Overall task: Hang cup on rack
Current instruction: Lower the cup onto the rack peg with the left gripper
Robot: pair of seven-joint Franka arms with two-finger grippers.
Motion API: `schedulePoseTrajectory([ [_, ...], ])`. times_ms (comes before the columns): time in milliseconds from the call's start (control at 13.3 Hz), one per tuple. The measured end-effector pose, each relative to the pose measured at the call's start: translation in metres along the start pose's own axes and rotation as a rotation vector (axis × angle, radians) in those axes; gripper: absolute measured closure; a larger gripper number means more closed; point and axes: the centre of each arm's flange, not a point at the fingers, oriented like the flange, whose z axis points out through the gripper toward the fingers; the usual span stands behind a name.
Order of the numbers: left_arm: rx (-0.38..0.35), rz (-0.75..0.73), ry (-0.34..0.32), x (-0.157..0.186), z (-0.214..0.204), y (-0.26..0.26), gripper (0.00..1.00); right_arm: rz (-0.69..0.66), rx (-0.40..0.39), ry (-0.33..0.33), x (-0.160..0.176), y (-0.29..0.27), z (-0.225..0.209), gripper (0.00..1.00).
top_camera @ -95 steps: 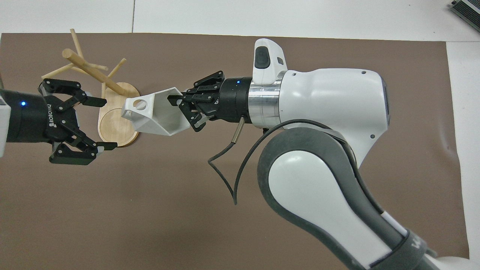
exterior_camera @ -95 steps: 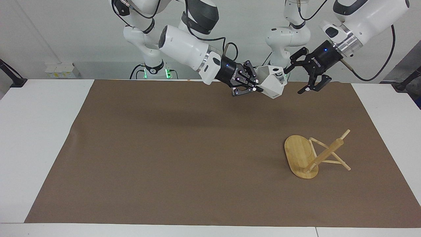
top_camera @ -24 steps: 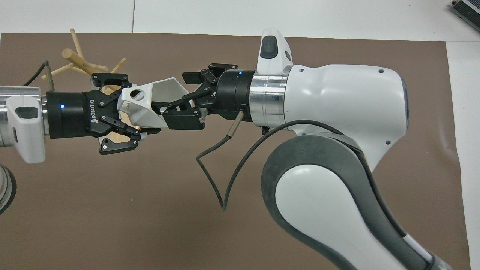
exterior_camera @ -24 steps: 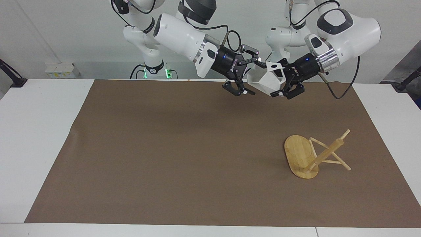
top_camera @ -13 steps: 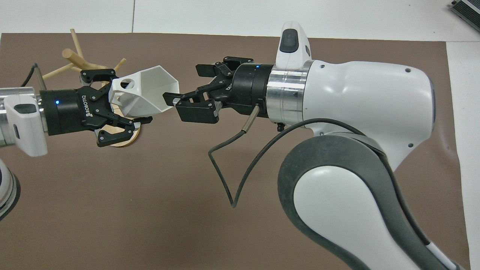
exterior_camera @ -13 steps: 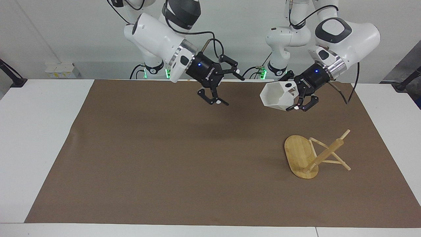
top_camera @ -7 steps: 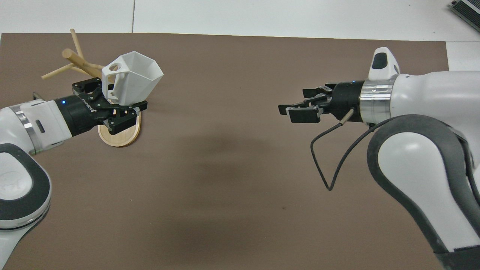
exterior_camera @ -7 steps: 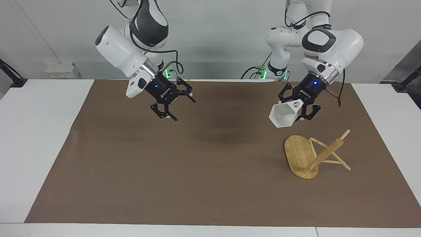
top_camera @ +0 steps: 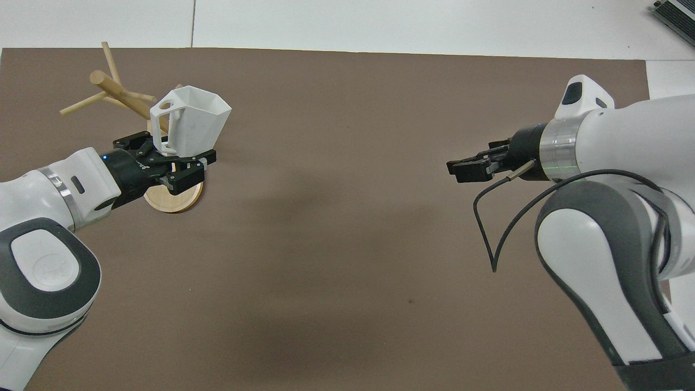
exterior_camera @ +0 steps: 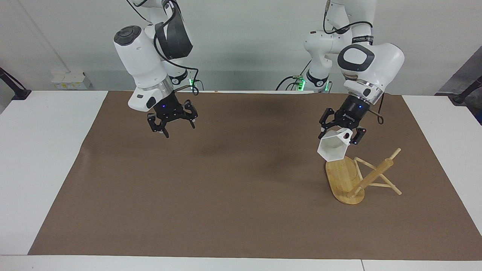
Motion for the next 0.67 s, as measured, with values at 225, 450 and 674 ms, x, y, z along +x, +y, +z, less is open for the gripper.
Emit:
schedulePoseTrajectory([
  [225,0.058,-0.01,0.002,-0.009,0.018,-0.008,0.26,0.041,-0.056,-0.057,-0.009,0.022,0.001,0.0],
  [450,0.094,-0.018,0.001,-0.015,0.028,-0.014,0.26,0.085,-0.067,-0.073,-0.013,0.043,-0.004,0.0],
  [674,0.111,-0.023,0.004,-0.016,0.031,-0.017,0.26,0.131,-0.092,-0.094,-0.014,0.059,-0.029,0.0],
])
